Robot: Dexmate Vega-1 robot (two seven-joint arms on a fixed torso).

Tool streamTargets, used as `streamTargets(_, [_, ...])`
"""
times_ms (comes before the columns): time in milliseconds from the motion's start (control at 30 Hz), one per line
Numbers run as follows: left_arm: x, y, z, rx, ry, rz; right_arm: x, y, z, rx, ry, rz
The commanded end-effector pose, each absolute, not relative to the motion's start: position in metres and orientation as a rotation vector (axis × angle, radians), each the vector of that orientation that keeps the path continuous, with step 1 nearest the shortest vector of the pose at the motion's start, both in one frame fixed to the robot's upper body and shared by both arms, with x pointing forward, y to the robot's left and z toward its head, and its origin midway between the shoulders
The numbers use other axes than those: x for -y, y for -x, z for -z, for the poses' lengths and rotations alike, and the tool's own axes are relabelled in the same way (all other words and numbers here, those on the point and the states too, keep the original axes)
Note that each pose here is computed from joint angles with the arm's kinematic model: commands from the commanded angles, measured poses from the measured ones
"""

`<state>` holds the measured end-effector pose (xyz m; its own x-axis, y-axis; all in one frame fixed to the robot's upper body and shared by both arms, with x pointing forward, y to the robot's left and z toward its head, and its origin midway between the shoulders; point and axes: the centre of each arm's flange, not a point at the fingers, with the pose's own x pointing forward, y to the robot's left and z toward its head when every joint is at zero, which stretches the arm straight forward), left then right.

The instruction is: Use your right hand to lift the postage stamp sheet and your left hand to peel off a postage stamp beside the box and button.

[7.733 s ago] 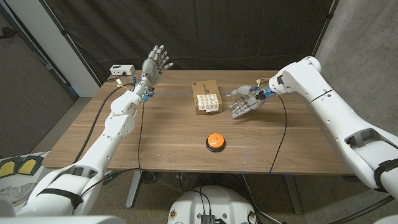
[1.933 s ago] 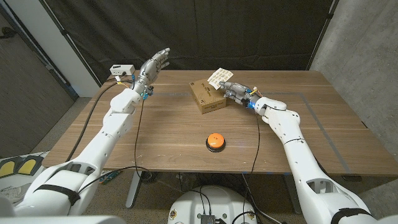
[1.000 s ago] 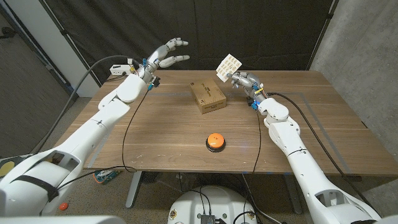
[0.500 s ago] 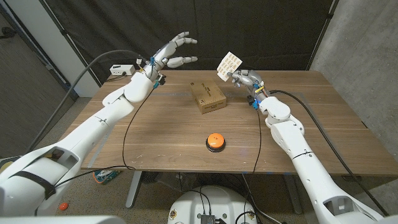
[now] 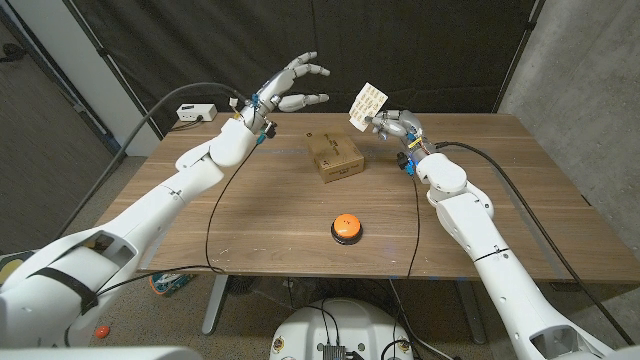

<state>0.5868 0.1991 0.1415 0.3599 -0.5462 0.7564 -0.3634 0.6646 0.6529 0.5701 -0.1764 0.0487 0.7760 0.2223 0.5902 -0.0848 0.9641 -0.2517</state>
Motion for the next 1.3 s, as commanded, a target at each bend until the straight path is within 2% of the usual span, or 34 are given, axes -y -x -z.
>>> streamTargets(33, [-0.182, -0.593, -0.134, 1.22, -0.864, 0.245, 0.166, -0.556, -0.053, 0.709, 0.245, -0.111])
streamTargets(1300, [-0.149, -0.604, -0.126, 1.215, -0.837, 0.305, 0.136, -0.539, -0.068, 0.779, 0.362, -0.231])
